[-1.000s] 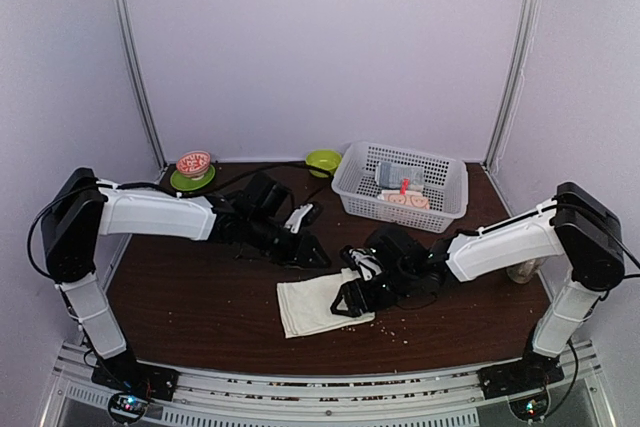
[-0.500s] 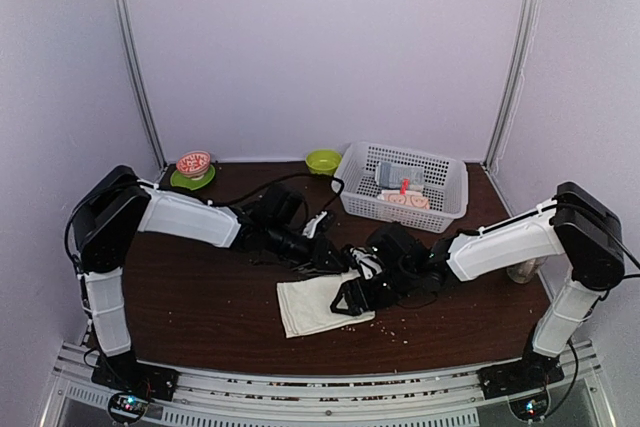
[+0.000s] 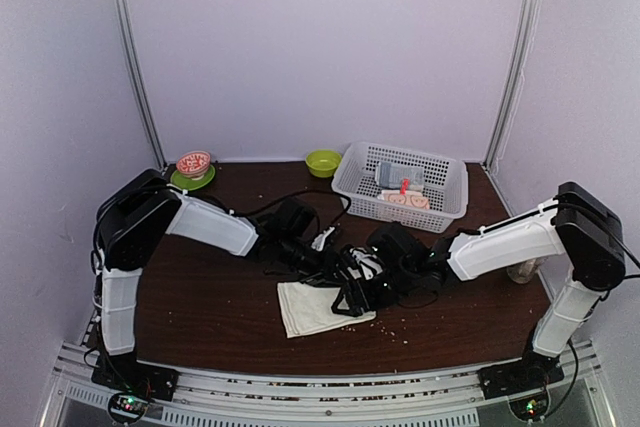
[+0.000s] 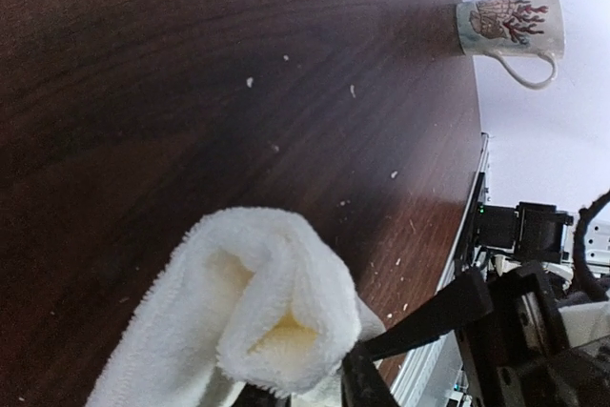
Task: Roll the towels
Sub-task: Roll the towel at the center of the board.
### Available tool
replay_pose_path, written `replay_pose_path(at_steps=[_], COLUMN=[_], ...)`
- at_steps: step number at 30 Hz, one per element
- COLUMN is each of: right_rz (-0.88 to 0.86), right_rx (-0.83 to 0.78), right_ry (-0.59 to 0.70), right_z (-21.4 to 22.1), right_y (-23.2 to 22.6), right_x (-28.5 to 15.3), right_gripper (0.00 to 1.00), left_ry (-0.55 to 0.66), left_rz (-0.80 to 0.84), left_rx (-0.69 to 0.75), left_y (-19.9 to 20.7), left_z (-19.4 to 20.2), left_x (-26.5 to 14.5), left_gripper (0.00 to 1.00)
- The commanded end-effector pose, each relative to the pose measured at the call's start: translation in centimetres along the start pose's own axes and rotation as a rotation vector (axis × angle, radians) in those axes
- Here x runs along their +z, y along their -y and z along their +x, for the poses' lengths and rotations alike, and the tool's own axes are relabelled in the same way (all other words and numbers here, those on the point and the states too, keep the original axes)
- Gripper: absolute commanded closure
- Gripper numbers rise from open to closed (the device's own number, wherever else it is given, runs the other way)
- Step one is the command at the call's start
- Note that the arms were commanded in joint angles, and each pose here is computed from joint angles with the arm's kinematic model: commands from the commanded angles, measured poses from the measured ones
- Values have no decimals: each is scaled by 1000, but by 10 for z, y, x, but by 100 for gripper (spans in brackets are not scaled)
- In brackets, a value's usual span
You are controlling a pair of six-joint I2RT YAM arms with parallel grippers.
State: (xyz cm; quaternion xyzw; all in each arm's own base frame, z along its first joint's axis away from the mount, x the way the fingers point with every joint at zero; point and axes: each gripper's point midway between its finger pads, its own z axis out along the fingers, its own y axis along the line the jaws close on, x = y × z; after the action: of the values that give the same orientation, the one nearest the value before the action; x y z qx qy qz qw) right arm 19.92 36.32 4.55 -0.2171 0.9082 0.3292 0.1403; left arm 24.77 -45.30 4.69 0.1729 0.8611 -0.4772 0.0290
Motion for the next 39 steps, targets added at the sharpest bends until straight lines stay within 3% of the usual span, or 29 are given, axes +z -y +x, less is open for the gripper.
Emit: replay_pose_path(at_steps=[1,8,14,23,30,39], right_rz=[98,137,208,203,321,408], right_rx=[0,13,171,170,62,3], right_ry=[-30,48,122,70,-34,-95], right_z=[8,-13,-23,-17,6,20], right_y=[14,11,46,46,50,58], right_x=[-16,-56,-60,-32,-20,-9], right_gripper=[28,27,32,50,52,52], left_ry=[15,-5,-12,6,0,48], left_rz=[-61,-135,-159,-194,-202,-158], left_rx=[-68,-124,-135,-109,-81,43], left_y=[-20,-46,-52,-47,-36,17], left_z=[-5,5,8,10,11,1], left_x=[7,12,11,-4,-16,-56], left_gripper=[79,79,81,90,97,93])
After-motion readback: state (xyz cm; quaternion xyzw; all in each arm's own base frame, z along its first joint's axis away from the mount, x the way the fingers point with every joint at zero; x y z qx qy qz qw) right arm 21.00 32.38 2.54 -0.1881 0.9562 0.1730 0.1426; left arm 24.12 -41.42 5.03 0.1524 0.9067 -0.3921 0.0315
